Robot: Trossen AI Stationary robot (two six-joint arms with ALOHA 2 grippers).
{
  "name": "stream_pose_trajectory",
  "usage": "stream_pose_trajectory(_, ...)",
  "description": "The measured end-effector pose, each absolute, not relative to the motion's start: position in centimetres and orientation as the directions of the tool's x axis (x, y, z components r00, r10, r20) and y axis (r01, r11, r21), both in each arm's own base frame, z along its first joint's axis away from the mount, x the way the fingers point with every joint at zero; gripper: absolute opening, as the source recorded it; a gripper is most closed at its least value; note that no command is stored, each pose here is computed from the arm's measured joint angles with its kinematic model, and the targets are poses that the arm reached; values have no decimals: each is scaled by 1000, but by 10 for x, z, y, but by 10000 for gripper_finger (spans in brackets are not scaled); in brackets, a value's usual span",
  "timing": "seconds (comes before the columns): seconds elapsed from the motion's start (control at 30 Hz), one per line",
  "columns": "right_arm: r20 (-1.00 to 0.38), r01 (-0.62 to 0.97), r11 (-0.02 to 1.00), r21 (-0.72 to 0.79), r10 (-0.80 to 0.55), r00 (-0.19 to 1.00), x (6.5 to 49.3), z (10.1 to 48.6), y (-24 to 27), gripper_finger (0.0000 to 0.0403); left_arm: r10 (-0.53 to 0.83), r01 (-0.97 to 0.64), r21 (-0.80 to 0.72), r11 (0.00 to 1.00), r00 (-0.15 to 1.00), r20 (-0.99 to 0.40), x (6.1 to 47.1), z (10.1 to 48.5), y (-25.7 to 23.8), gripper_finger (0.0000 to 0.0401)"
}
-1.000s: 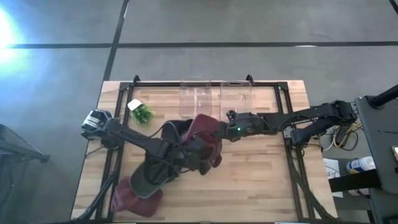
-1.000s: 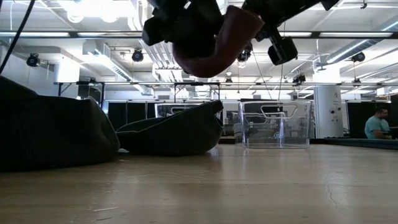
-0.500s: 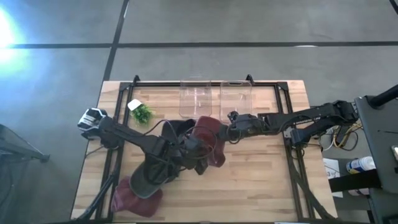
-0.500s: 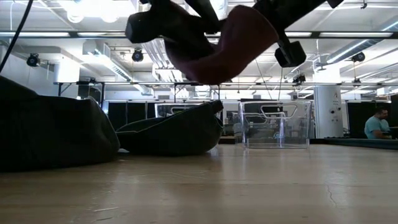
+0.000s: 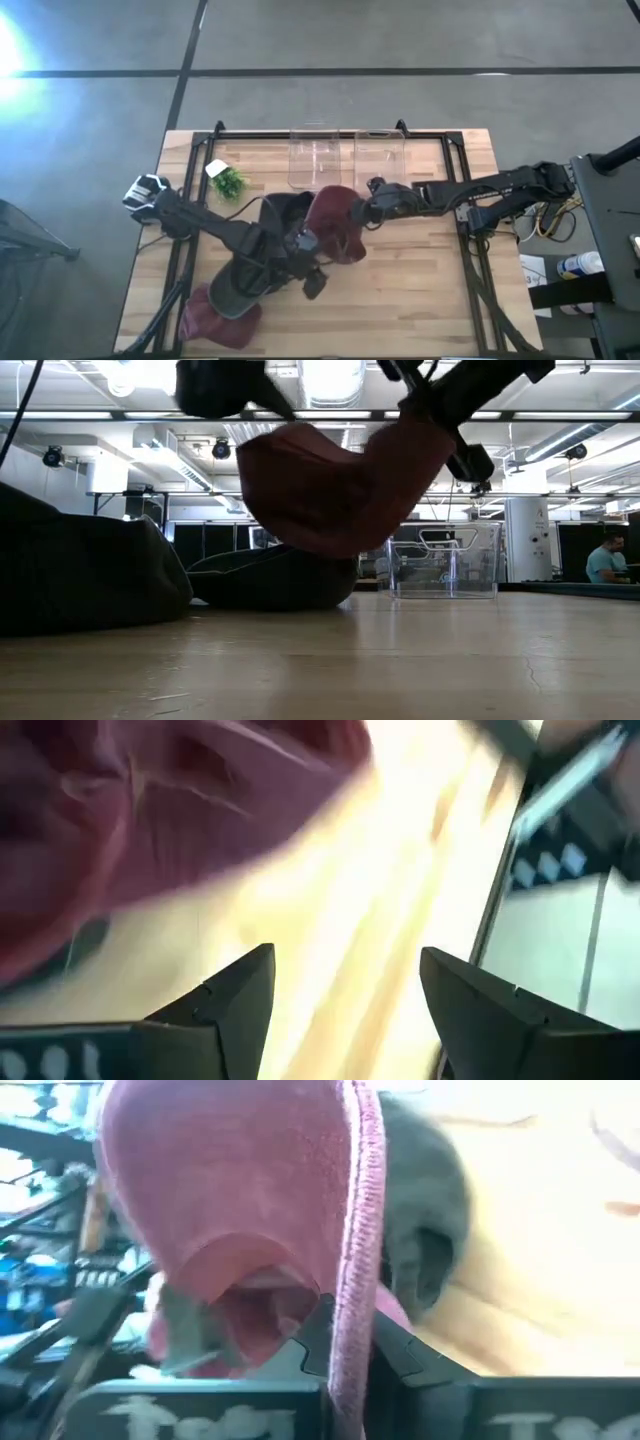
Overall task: Pick & Place hat
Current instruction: Put the right red cap into the right transparent bin
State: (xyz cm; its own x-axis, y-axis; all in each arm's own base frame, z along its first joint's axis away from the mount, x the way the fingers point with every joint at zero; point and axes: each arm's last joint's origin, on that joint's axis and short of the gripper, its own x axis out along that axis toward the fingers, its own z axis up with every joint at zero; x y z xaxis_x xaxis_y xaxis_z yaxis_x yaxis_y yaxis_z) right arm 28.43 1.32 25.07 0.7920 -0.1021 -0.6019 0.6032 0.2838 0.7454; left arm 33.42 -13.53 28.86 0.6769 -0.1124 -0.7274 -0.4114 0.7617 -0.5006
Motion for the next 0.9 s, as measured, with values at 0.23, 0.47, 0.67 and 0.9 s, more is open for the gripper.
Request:
stream_pose_trajectory(0.23, -648, 644, 274, 714, -88, 756, 279, 239, 12, 13, -132, -426, -404, 810, 539, -832, 310, 282, -158, 241)
stream_pose_trajectory(0.47, -672, 653, 241, 718, -7, 741, 275, 229, 15, 13, 51, -517, -292, 805, 550, -834, 301, 278, -161, 241)
stream_pose_trajectory(0.67, -702, 668, 233, 706, 107, 704, 269, 218, 28, 13, 97, -531, -284, 799, 578, -810, 303, 274, -160, 241)
stream_pose_trajectory(0.9, -674, 667, 143, 732, 298, 676, 257, 197, 51, 13, 46, -444, -348, 826, 669, -742, 313, 281, -165, 240)
